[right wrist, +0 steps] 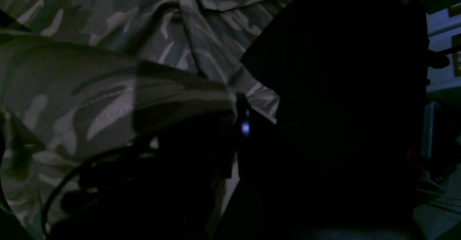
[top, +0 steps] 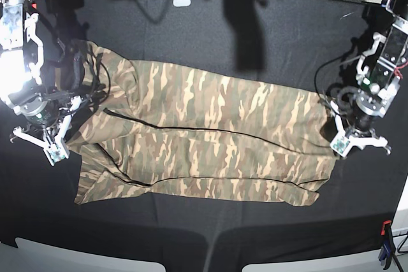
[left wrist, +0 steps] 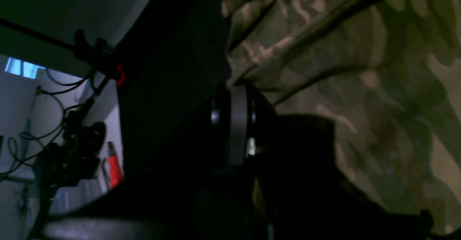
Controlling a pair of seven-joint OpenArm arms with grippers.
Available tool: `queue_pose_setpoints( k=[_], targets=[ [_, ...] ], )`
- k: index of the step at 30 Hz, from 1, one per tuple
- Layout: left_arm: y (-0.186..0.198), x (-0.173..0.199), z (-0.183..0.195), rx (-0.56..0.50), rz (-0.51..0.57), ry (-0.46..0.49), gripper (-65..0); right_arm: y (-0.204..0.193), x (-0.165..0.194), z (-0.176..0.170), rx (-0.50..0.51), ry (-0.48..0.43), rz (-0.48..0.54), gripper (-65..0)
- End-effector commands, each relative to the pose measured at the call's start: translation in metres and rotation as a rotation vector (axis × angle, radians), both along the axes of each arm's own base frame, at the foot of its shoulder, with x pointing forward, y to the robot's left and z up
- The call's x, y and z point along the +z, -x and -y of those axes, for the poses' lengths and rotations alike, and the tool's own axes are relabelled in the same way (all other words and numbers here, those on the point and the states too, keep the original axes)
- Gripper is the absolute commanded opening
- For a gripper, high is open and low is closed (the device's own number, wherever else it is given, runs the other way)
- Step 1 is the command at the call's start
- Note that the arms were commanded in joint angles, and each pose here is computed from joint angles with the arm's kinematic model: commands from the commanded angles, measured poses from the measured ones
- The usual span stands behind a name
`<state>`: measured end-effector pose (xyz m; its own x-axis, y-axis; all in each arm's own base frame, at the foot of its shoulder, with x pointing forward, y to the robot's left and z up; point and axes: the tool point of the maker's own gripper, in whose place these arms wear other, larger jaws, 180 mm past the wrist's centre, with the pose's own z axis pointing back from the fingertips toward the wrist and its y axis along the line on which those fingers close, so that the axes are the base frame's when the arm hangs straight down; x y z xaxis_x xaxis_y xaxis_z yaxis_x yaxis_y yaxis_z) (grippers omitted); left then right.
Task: Layout the t-shirt on the table in an organized manner, then fold the t-shirt properly
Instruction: 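Lower the folded edges onto the shirt and open both grippers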
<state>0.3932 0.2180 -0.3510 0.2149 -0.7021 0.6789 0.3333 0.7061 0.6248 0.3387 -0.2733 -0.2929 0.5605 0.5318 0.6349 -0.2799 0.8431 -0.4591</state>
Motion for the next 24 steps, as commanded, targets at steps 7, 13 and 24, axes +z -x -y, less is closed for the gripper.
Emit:
queue_pose_setpoints(
  k=[7,13,24],
  targets=[
    [-0.011,0.020,-0.006,0.012,0.059,0.022,-63.0,-0.008,0.018,0.007,-0.005,0.030,0.057,-54.9],
    [-0.010,0.018,-0.008,0.025,0.045,0.016,-35.7,-0.009,0.020,0.013,-0.017,0.070,0.062,-31.6],
    [0.002,-0.018,0.003,0.147,-0.130,0.076,-35.8,0.047,0.004,-0.087,0.438,-0.114,-0.123,-37.6]
  ],
)
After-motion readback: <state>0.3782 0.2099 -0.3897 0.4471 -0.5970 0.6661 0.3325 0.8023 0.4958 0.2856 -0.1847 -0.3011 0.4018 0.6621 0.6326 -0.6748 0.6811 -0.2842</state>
